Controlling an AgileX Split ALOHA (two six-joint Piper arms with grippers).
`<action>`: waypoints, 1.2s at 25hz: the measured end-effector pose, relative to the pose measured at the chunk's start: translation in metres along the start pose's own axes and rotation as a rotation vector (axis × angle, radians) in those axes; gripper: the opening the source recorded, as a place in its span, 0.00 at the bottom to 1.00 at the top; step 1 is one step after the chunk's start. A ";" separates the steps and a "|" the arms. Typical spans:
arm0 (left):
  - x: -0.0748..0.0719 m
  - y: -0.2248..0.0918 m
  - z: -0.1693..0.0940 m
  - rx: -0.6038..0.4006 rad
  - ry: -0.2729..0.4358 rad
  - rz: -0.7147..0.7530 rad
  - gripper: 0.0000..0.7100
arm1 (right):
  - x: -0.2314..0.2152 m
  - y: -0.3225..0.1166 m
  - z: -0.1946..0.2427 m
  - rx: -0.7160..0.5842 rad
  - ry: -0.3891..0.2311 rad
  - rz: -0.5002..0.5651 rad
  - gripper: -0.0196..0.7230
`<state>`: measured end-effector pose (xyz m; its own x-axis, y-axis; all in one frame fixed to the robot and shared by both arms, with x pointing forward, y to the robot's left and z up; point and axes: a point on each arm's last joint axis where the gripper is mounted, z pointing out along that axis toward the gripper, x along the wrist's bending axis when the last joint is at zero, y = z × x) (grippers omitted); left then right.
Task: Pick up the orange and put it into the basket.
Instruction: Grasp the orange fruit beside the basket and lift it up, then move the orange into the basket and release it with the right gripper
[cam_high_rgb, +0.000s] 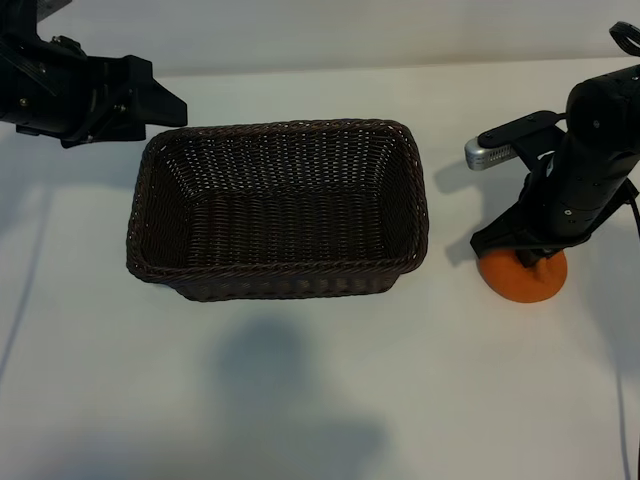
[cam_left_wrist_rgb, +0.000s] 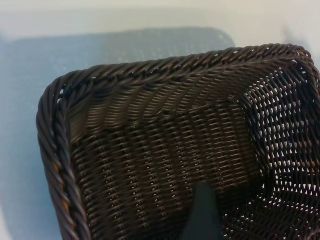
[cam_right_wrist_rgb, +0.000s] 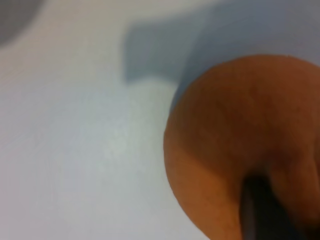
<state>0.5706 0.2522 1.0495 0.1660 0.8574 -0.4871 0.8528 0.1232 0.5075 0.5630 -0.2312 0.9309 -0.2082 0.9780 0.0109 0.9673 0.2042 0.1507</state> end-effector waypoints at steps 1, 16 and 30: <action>0.000 0.000 0.000 0.000 0.000 0.000 0.83 | 0.000 0.000 0.000 0.000 0.000 0.004 0.17; 0.000 0.000 0.000 0.003 -0.001 0.003 0.83 | 0.001 0.006 -0.090 -0.152 0.004 0.008 0.17; 0.000 0.000 0.000 0.003 -0.001 0.003 0.83 | 0.051 0.034 -0.169 -0.372 0.225 -0.136 0.17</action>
<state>0.5704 0.2520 1.0494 0.1689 0.8571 -0.4867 0.8537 0.1196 0.5069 0.5602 -0.1818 1.1041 -0.3963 0.9014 0.1747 0.8194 0.2613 0.5103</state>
